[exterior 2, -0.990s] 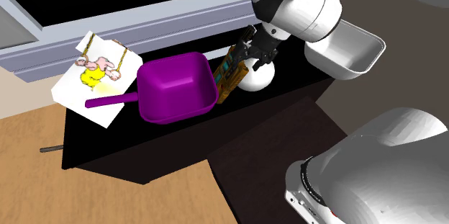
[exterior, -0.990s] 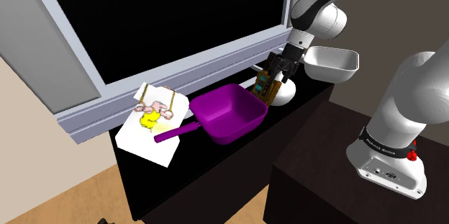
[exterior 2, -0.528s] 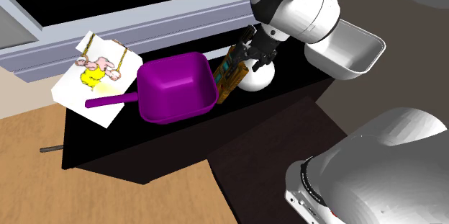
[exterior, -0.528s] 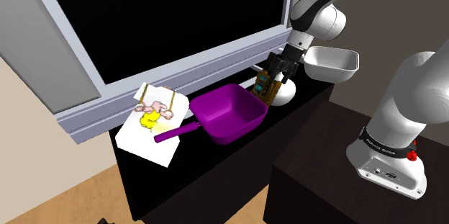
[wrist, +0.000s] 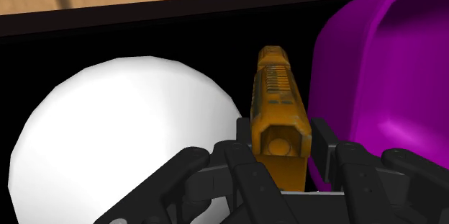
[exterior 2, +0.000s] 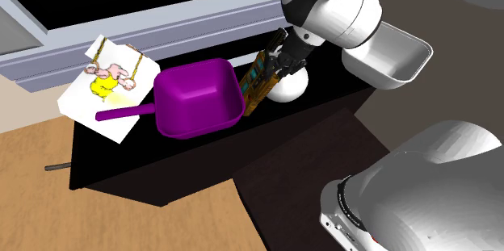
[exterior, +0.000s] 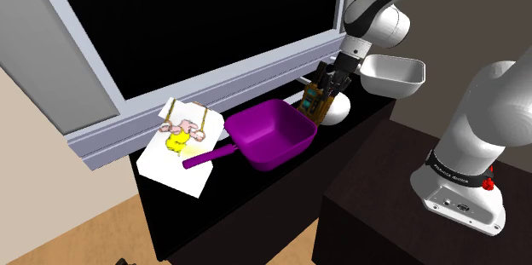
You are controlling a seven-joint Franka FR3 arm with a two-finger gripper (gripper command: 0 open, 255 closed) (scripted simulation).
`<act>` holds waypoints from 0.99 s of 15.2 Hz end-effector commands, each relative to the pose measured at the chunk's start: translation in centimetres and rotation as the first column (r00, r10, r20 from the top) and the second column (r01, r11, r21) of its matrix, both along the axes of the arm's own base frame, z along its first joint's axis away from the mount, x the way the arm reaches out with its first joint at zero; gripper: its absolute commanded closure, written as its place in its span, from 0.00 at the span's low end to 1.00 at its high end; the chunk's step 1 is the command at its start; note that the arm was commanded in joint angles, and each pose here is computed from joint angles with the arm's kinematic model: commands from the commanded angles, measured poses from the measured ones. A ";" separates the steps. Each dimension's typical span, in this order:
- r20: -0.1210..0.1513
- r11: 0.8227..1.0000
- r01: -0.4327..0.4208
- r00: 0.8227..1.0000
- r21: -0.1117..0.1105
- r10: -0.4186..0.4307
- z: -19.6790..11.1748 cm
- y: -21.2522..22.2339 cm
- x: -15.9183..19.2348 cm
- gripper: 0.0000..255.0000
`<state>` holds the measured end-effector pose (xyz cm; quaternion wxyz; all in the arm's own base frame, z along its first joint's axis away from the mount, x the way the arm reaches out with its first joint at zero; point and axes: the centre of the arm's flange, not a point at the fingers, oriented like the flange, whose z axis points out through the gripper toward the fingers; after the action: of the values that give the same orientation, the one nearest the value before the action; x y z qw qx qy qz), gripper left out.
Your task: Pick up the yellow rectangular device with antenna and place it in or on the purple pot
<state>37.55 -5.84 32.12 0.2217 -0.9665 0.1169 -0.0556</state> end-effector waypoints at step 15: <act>-0.001 1.000 0.000 1.000 0.000 0.000 6.8 0.0 0.0 1.00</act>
<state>37.62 -5.79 38.45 0.2214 -0.9666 0.1167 -0.0549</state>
